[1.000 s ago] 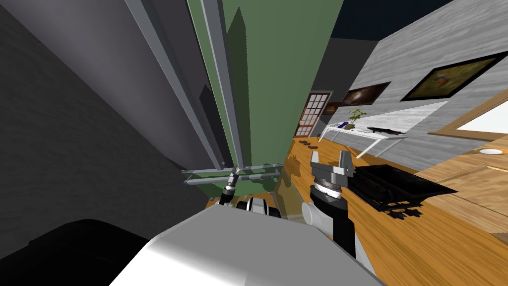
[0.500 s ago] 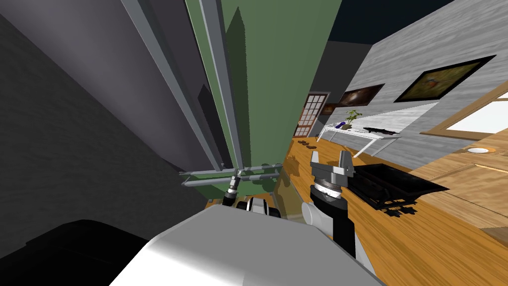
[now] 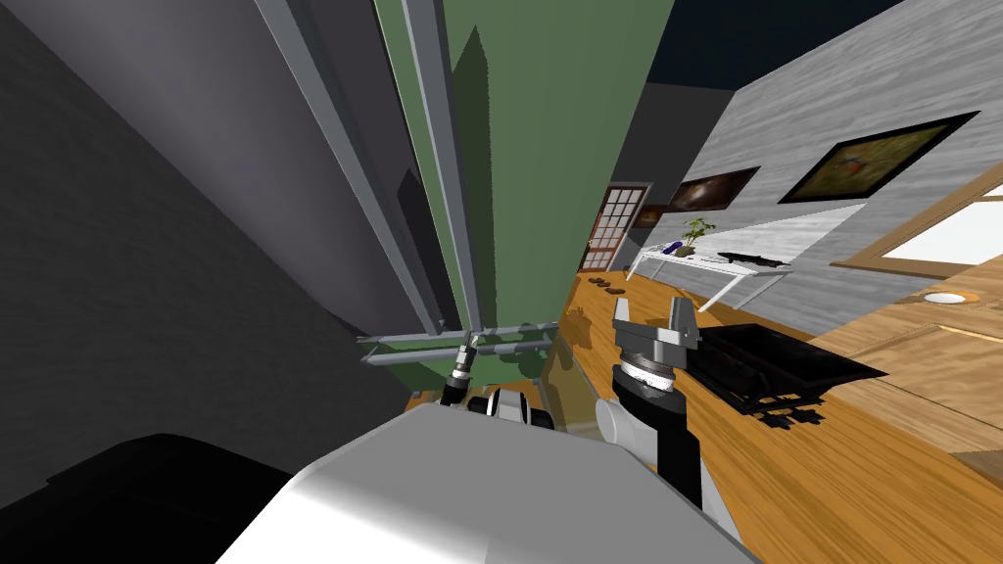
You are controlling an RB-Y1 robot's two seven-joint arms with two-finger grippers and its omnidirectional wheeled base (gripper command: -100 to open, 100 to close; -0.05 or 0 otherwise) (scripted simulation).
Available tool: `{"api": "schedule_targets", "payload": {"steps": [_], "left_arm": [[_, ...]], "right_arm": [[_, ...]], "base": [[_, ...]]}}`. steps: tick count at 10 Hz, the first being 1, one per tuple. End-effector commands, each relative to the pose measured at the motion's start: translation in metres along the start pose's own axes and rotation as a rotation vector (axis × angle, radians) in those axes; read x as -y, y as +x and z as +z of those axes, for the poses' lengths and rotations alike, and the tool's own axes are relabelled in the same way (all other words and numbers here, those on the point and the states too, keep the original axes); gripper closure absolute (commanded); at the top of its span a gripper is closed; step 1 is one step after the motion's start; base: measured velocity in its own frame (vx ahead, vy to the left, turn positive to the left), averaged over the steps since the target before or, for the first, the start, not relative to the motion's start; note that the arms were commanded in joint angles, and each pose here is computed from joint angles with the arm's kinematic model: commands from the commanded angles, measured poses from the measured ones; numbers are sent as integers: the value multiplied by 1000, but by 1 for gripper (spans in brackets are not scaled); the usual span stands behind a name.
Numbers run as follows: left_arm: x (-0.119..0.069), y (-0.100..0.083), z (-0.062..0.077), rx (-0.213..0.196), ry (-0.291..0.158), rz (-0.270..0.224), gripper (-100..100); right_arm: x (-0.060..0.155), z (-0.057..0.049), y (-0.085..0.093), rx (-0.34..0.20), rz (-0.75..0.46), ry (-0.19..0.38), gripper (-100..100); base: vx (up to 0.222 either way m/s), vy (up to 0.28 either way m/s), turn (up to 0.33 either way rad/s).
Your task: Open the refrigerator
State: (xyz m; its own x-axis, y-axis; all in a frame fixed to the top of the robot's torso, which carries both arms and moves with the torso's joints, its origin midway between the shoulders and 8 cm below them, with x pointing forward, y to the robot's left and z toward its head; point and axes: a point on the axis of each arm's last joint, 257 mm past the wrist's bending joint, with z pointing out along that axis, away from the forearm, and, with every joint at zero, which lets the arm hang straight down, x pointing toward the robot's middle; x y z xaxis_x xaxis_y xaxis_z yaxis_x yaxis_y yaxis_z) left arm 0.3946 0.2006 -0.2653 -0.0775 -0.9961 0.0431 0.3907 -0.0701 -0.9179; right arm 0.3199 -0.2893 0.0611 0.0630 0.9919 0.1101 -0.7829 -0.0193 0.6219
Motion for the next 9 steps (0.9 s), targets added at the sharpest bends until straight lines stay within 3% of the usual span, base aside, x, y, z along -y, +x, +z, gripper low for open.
{"api": "schedule_targets", "payload": {"steps": [1,2,3,4,7,8,9], "left_arm": [[5,1,19,-2,15,-3,-100],[6,1,22,-2,15,-4,-100],[-1,1,11,-1,-9,-1,-100],[4,0,9,-1,15,-2,100],[2,-1,-11,0,15,0,100],[6,-1,-7,2,26,0,100],[5,-5,-7,-19,19,3,-100]], "right_arm": [[0,0,0,0,0,0,0],[0,0,0,0,0,0,0],[0,0,0,0,0,0,0],[0,0,0,0,0,0,0],[0,0,0,0,0,0,0],[0,0,0,0,0,0,0],[0,0,0,0,0,0,0]], "base": [[-10,8,2],[-9,-3,15],[-18,-1,17],[18,3,-18],[16,0,-22],[0,0,0],[-1,25,-39]]}}
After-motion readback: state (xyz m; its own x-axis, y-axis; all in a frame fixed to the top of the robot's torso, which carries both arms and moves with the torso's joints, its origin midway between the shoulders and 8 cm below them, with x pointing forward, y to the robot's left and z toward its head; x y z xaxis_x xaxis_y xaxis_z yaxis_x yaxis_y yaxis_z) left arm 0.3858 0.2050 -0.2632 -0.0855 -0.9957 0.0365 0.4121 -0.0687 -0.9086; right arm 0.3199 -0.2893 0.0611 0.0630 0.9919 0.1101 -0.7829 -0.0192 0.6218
